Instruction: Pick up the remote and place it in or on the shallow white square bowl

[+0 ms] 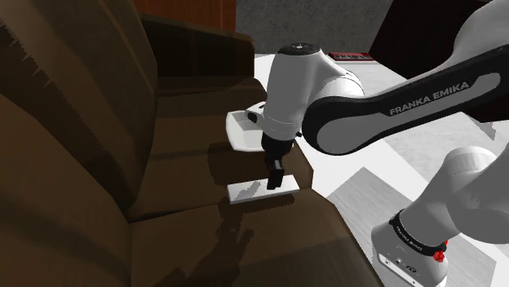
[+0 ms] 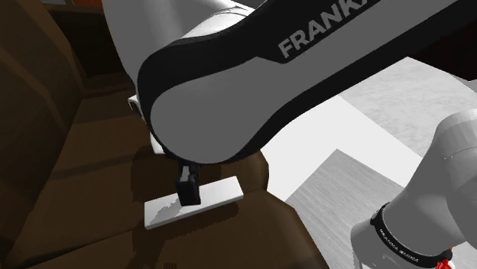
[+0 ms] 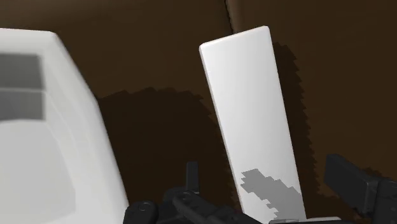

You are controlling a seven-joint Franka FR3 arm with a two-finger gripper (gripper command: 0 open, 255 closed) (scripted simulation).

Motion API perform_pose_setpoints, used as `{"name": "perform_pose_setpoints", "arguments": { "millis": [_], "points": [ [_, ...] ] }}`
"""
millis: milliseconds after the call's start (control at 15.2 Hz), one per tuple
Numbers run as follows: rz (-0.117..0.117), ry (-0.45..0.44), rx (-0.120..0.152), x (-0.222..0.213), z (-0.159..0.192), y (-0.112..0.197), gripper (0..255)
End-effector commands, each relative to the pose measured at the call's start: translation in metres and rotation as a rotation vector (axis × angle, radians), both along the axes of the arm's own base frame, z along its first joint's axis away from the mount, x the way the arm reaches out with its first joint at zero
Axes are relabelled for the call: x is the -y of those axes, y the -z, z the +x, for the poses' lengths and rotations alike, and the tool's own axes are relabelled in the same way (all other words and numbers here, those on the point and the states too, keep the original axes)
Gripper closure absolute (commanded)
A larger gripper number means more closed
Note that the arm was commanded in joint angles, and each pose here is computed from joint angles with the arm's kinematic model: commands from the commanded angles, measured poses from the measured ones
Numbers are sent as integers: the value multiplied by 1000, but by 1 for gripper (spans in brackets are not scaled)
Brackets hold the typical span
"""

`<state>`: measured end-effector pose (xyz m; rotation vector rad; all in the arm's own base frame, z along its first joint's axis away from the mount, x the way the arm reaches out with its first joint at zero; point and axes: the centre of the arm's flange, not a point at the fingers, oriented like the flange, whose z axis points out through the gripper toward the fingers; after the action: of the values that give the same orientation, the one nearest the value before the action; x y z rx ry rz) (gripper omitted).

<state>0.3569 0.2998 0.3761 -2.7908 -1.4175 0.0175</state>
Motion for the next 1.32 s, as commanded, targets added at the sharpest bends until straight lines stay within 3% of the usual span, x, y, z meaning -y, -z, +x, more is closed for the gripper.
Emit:
{"name": "perform_pose_setpoints", "arguments": {
  "millis": [0,528,990,1056,1254],
  "points": [
    [8,-50,7,-18,-4,10,0],
    [8,-50,7,-18,-4,50,0],
    [8,-50,7,-18,-4,50,0],
    [8,-50,7,-18,-4,50,255],
    [8,-50,7,-18,-4,50,255]
  ]
}}
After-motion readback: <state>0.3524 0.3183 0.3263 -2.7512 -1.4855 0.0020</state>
